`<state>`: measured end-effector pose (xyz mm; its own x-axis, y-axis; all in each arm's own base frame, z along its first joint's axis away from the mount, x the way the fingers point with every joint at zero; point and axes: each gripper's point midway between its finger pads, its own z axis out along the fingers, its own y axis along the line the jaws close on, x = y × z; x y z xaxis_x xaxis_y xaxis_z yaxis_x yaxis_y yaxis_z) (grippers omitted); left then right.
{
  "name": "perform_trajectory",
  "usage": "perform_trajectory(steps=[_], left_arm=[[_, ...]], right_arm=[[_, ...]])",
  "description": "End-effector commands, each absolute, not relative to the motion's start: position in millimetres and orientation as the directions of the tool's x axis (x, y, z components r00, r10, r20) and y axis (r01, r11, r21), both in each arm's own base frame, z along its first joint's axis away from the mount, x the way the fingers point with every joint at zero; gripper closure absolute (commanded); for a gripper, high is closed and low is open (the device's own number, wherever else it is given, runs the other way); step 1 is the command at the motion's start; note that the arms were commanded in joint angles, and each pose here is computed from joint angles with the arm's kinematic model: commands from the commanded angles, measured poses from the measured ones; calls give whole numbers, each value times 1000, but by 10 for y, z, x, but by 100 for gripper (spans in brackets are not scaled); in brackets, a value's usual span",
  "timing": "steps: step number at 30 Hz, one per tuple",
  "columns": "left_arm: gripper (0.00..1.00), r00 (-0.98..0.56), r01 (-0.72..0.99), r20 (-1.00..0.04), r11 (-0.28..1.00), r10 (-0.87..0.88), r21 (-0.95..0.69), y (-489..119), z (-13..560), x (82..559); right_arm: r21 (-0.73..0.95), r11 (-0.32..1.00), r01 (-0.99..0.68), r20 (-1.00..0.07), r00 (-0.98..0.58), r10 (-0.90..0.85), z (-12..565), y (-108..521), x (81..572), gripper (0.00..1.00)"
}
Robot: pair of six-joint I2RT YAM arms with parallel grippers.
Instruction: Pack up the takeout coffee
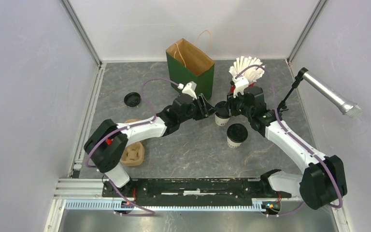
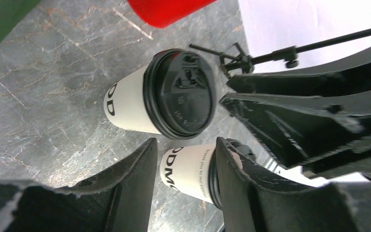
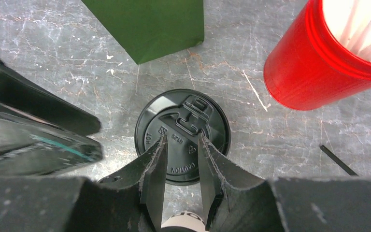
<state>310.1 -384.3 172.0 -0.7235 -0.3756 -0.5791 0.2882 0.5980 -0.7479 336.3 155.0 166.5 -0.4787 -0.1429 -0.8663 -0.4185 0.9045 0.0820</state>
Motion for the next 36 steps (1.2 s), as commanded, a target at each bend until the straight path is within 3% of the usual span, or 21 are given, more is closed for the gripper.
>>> perform_trajectory(steps=[1,10,17,25,29,36], left_arm=[[48,-715,343,-608,586,-344,-734,-4014,1670,3200],[70,-770,242,-558,666,-311,-705,-4000,1007,3225],[71,-775,200,-561,729,-292,-655,-3851,761,3193],[59,-739,288,-618,701,-270,-652,-3776,1365,3097],[46,-673,283,-682,753,-285,-594,-3472,1743,3128],[31,-547,193,-762,833,-348,-518,-2681,2360,3395]], right_arm=[[77,889,-452,-889,-434,-144,1694,1620,3467,65],[104,902,-420,-815,-555,-165,1085,1488,3234,67],[113,910,-400,-792,-589,-161,874,1393,3158,67],[105,904,-414,-824,-545,-153,1210,1472,3377,66],[118,885,-450,-863,-488,-133,1621,1578,3480,64],[141,848,-511,-920,-383,-78,2304,1744,3560,59]])
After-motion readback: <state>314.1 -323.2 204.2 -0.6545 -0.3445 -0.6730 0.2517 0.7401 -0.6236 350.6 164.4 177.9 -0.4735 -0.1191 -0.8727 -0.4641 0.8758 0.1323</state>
